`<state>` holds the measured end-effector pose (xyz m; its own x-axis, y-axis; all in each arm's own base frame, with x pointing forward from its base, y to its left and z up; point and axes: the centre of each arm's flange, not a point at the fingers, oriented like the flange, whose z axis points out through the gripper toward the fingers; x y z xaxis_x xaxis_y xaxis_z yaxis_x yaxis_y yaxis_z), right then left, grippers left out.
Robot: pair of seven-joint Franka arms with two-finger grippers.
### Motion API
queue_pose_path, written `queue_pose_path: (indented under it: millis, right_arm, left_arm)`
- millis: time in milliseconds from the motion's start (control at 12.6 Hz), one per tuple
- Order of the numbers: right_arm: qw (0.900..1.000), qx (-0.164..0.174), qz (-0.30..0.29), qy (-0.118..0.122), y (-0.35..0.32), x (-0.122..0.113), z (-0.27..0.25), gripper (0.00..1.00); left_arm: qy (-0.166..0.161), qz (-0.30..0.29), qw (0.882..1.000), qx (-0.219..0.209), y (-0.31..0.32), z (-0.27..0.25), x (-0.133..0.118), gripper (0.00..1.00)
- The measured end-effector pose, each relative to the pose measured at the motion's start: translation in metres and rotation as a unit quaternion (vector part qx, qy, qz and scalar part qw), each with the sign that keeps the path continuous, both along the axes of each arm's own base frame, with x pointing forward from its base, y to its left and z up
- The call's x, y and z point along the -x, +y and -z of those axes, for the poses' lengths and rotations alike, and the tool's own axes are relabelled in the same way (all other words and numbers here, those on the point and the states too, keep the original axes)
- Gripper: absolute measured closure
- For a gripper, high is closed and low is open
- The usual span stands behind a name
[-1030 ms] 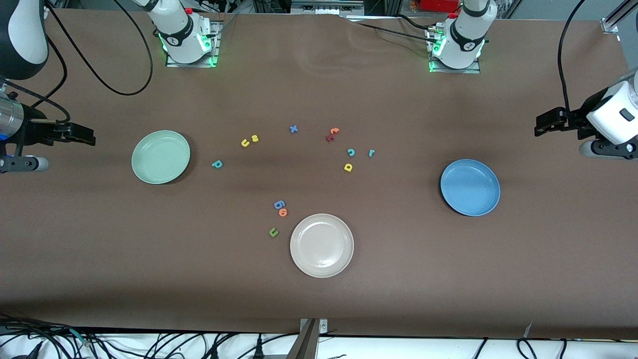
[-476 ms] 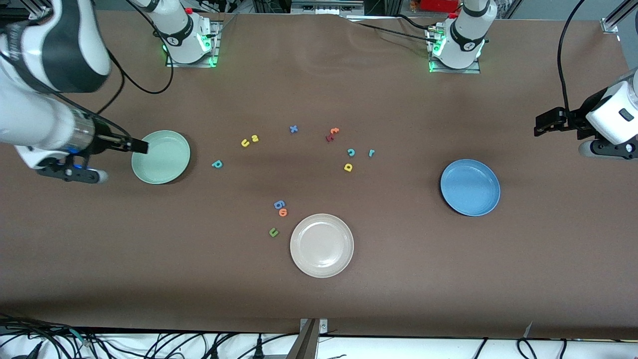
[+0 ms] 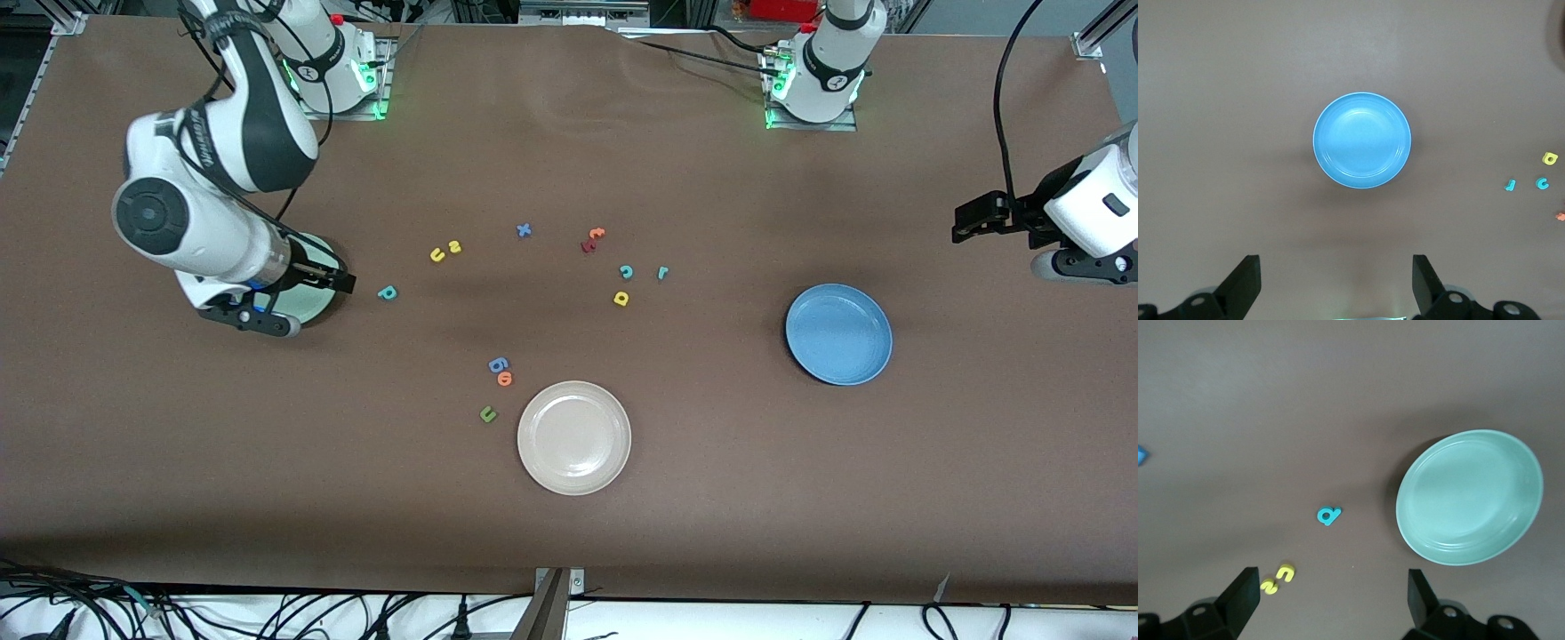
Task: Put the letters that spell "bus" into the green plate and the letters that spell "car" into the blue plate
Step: 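Move the right gripper to the teal d letter beside the green plate, then grasp the teal d with the right gripper while the left gripper reaches letters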
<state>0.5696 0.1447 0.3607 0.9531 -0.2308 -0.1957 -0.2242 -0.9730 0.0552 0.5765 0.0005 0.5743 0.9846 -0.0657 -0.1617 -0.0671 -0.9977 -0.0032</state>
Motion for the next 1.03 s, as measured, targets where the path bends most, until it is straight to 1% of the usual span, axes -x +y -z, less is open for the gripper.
queue_pose_path:
  millis: [79,317,476,555,713,1030]
  right_arm:
    - [1.000,-0.001,-0.003,-0.001,0.003,0.009,0.020,0.02]
    - [1.000,-0.004,-0.011,-0.015,0.006,0.040,0.079,0.02]
    - [1.000,-0.006,-0.014,-0.024,0.007,0.057,0.105,0.02]
    - [1.000,-0.007,-0.015,-0.025,0.007,0.063,0.114,0.02]
    - [0.999,-0.009,-0.018,-0.028,0.010,0.066,0.128,0.02]
    - [0.998,-0.018,-0.022,-0.050,0.019,0.066,0.162,0.02]
  left_arm:
    - [0.003,0.000,1.000,0.000,0.000,0.003,0.000,0.00]
    - [0.011,0.000,1.000,0.000,0.000,0.012,-0.003,0.00]
    - [0.017,0.002,1.000,0.000,-0.002,0.018,-0.005,0.00]
    - [0.024,0.002,1.000,0.000,-0.003,0.026,-0.007,0.00]
    - [0.046,0.004,0.999,-0.001,-0.004,0.052,-0.014,0.00]
    - [0.073,0.005,0.997,0.000,-0.006,0.097,-0.030,0.00]
